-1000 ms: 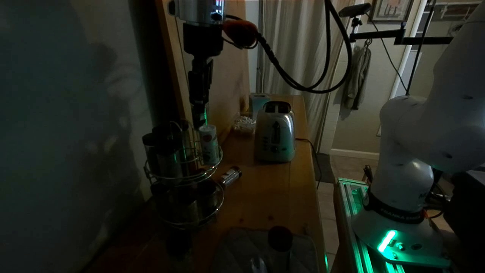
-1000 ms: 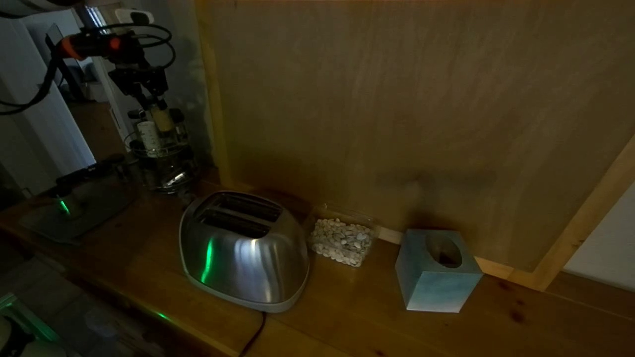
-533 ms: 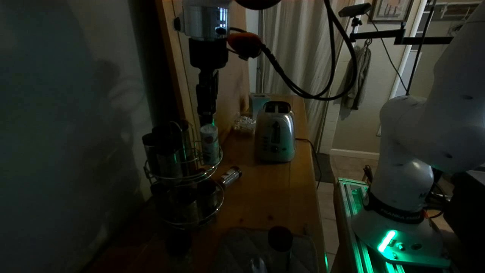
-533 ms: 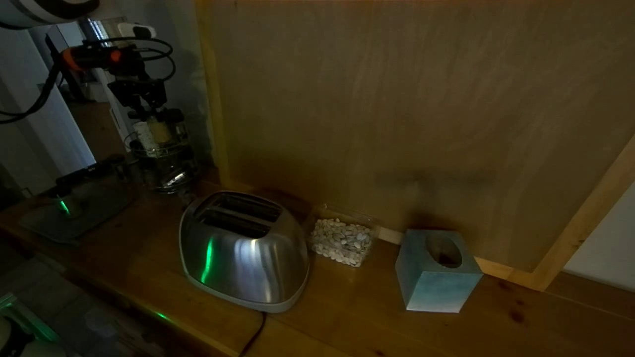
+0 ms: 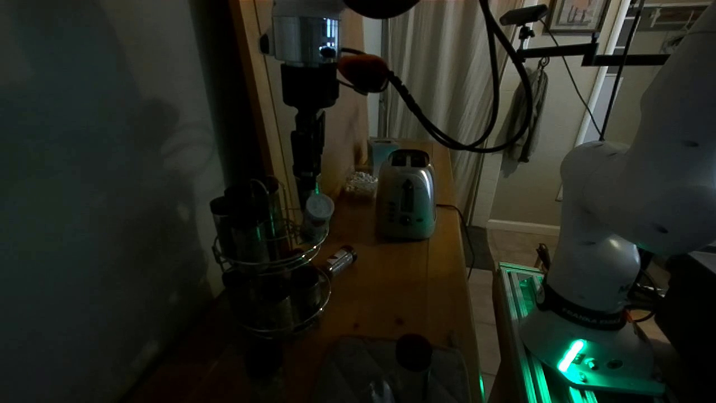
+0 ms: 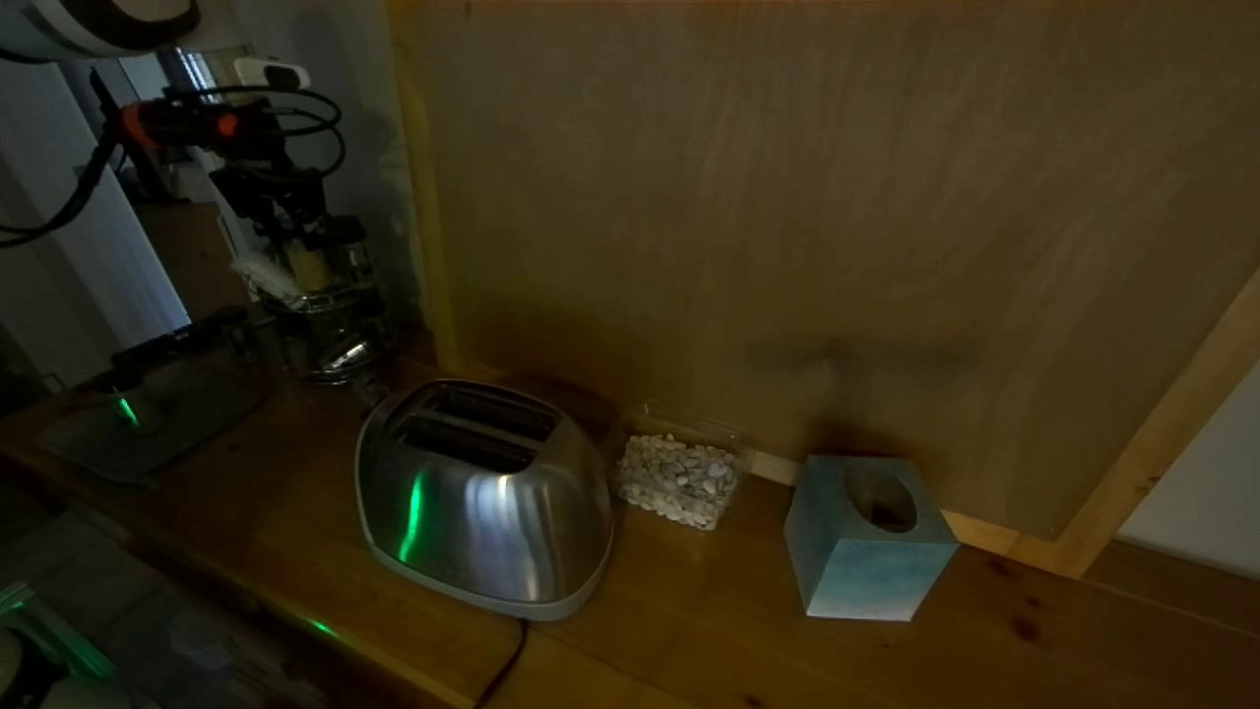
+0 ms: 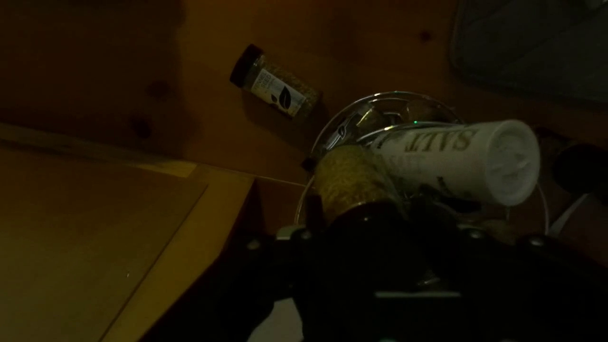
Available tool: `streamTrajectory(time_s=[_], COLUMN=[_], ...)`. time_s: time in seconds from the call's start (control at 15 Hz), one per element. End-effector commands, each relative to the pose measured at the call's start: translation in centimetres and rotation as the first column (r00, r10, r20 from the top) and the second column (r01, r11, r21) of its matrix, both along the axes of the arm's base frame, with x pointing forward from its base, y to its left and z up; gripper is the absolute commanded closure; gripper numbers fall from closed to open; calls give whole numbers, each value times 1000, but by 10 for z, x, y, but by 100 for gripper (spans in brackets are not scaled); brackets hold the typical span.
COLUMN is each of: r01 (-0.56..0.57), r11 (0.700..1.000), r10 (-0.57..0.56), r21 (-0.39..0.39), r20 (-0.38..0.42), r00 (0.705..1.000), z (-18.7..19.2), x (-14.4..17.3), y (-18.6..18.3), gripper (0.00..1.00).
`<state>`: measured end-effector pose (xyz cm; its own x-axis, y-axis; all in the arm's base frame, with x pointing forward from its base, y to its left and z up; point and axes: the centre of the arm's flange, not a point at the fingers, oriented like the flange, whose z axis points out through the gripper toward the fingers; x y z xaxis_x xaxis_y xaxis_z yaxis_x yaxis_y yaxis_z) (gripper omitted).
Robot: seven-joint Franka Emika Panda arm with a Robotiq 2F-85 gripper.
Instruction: Pick up the spice bottle on the left of the the white bottle and put it on the right of the white bottle on the top shelf of the circular spice rack
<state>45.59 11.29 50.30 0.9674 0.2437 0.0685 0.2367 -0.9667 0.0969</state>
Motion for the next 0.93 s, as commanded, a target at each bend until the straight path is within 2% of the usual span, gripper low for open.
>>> streamTrajectory(time_s=[0.0,0.4,0.87], r01=[19,38,50], r11=[999,996,994], r10=[-19,-40,-47], r21=[38,78,101], r20=[7,20,-33], r00=[1000,999,998], z=[-7,-10,-21], x=[-5,-5,-16], y=[-3,-2,8], gripper=[76,76,76])
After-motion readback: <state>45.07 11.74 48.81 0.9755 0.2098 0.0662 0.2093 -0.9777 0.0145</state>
